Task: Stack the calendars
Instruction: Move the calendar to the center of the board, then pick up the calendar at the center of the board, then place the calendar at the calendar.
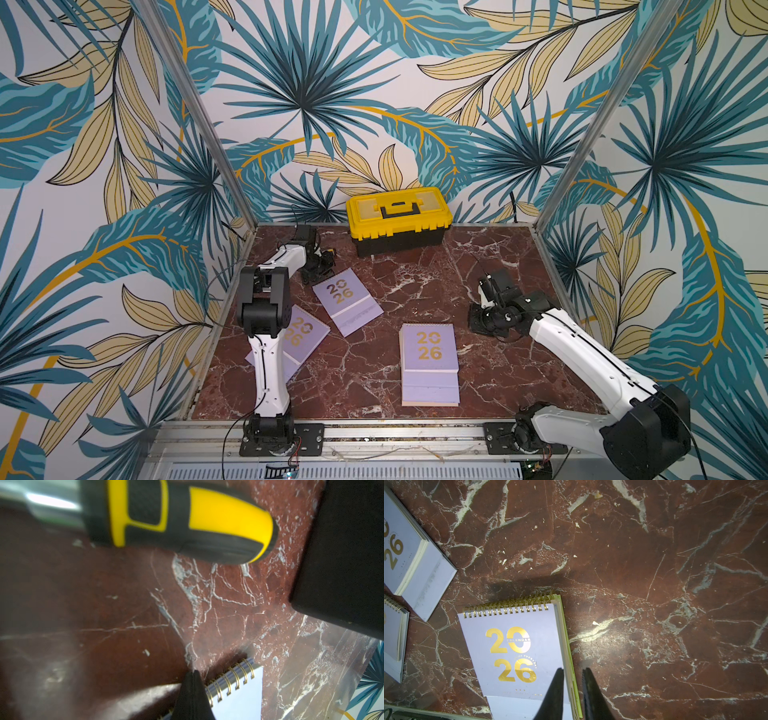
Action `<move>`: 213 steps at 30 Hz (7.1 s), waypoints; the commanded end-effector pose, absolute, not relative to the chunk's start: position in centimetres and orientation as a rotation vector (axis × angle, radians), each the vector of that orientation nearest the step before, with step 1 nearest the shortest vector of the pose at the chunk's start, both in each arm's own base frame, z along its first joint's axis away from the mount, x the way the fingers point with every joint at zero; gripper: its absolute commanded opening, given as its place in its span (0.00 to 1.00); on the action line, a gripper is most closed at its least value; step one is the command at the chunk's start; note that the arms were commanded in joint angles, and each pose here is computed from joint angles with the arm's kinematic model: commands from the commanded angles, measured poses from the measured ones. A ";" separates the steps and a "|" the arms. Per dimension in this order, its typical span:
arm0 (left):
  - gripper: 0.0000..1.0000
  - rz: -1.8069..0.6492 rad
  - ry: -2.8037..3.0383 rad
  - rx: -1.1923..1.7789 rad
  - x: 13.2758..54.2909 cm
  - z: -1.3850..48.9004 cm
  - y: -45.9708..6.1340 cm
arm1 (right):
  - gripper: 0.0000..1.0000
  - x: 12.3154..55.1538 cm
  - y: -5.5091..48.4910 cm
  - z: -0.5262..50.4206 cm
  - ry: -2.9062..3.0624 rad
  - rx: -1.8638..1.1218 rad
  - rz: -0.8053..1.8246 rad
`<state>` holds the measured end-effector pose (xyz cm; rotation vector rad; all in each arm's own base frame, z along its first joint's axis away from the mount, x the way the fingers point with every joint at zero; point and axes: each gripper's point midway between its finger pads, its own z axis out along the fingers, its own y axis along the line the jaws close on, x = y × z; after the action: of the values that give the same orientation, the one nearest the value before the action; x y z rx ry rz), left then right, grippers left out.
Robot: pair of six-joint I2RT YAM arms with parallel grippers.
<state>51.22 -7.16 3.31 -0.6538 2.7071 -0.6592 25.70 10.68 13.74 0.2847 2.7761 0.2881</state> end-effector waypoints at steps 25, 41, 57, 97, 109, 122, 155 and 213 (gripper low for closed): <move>0.00 -0.676 2.661 -0.503 45.8 10.2 -13.2 | 0.27 34.2 21.6 15.3 2.703 0.139 0.649; 0.00 -0.470 2.749 -0.663 37.7 6.8 -7.4 | 0.55 38.9 33.2 10.2 2.748 0.146 0.868; 0.00 -0.482 2.812 -0.670 37.0 3.8 -7.8 | 0.60 39.2 35.5 5.7 2.833 0.154 0.938; 0.00 -0.561 2.857 -0.683 35.9 0.8 -8.9 | 0.60 39.1 40.2 3.5 2.792 0.099 1.329; 0.00 -0.566 2.856 -0.678 36.3 0.6 -8.8 | 0.56 39.7 43.3 12.7 2.448 -0.014 1.776; 0.00 -0.596 2.841 -0.669 37.1 1.2 -9.1 | 0.39 38.9 40.8 9.7 2.637 -0.068 1.433; 0.00 -0.695 2.661 -0.589 38.7 10.1 -9.4 | 0.00 39.2 40.3 15.9 2.394 -0.032 1.614; 0.00 -1.005 2.766 -0.254 28.0 11.0 -26.1 | 0.00 18.0 16.2 14.7 2.505 0.333 1.389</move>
<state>27.95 -25.12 11.68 -0.2555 2.7778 -1.0005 18.43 15.96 14.62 0.3770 2.5138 1.3581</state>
